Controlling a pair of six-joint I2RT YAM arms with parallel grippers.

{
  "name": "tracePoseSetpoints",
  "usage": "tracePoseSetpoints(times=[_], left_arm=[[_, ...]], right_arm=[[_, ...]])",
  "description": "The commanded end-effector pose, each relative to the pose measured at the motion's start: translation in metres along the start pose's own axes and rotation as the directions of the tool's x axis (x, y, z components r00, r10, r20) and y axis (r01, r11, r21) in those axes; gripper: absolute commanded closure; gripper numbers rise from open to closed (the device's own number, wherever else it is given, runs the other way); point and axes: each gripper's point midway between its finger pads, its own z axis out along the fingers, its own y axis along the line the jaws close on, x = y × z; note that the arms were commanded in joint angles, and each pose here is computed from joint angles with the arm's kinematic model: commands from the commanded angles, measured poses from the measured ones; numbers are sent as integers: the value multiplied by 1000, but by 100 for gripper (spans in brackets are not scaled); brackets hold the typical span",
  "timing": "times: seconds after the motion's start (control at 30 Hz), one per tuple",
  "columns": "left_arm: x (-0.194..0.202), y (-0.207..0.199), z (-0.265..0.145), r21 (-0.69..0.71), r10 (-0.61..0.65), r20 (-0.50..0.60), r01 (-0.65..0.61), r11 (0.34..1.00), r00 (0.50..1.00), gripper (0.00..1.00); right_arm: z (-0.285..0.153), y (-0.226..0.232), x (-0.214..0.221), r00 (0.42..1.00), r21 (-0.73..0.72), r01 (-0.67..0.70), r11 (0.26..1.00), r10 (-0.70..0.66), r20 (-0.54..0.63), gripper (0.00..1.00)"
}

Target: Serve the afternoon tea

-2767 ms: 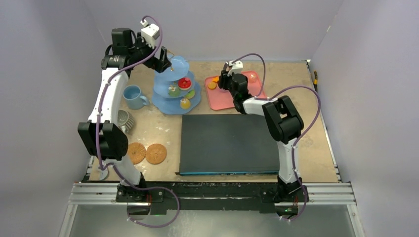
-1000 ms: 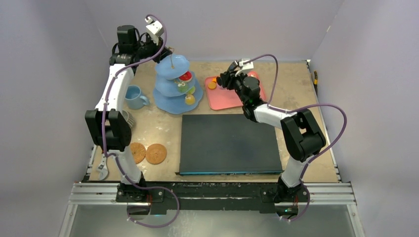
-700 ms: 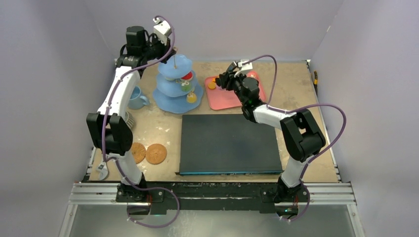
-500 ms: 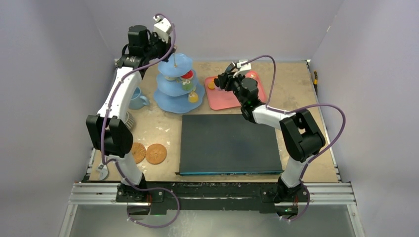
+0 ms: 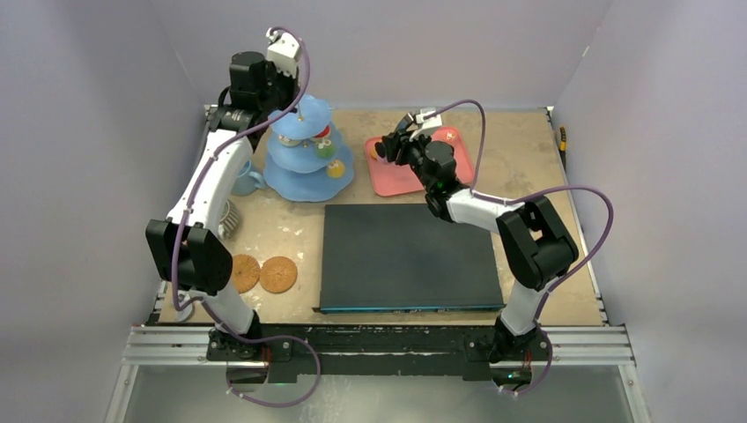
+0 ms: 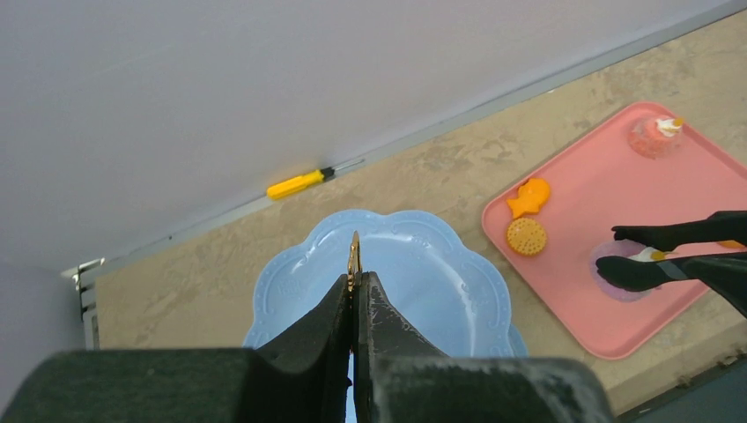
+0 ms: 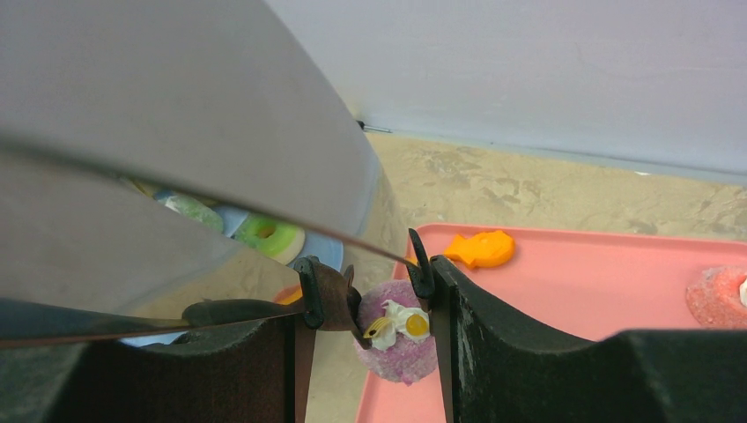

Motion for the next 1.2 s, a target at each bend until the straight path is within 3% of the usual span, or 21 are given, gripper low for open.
tracePoseSetpoints(times=[0.0, 0.23, 0.6, 0.83, 1.0, 1.1, 1.17], left_arm=[[-46, 12, -27, -114, -51, 157, 70, 991, 986, 100], [-18, 4, -23, -123, -218, 131, 234, 964, 967, 100], [-21, -6, -12, -108, -314, 168, 335, 936, 934, 100], [-31, -3, -15, -119, -307, 183, 331, 936, 934, 100], [-24, -20, -19, -40, -302, 127, 309, 950, 945, 66], [-29, -22, -28, -31, -275, 118, 280, 959, 954, 37], [-33, -20, -34, -38, -255, 106, 260, 965, 961, 27]], right_arm=[[-2, 16, -42, 994, -42, -5, 999, 10, 113, 67], [-4, 18, -42, 994, -43, 3, 999, 2, 112, 67], [-12, 39, -47, 993, -90, 14, 996, -3, 119, 67], [-27, 82, -43, 993, -156, 4, 988, 15, 115, 67], [-37, 112, -44, 992, -213, -21, 977, 46, 116, 67], [-42, 127, -45, 992, -243, -31, 969, 60, 114, 66], [-44, 134, -41, 993, -254, -32, 967, 61, 104, 67]])
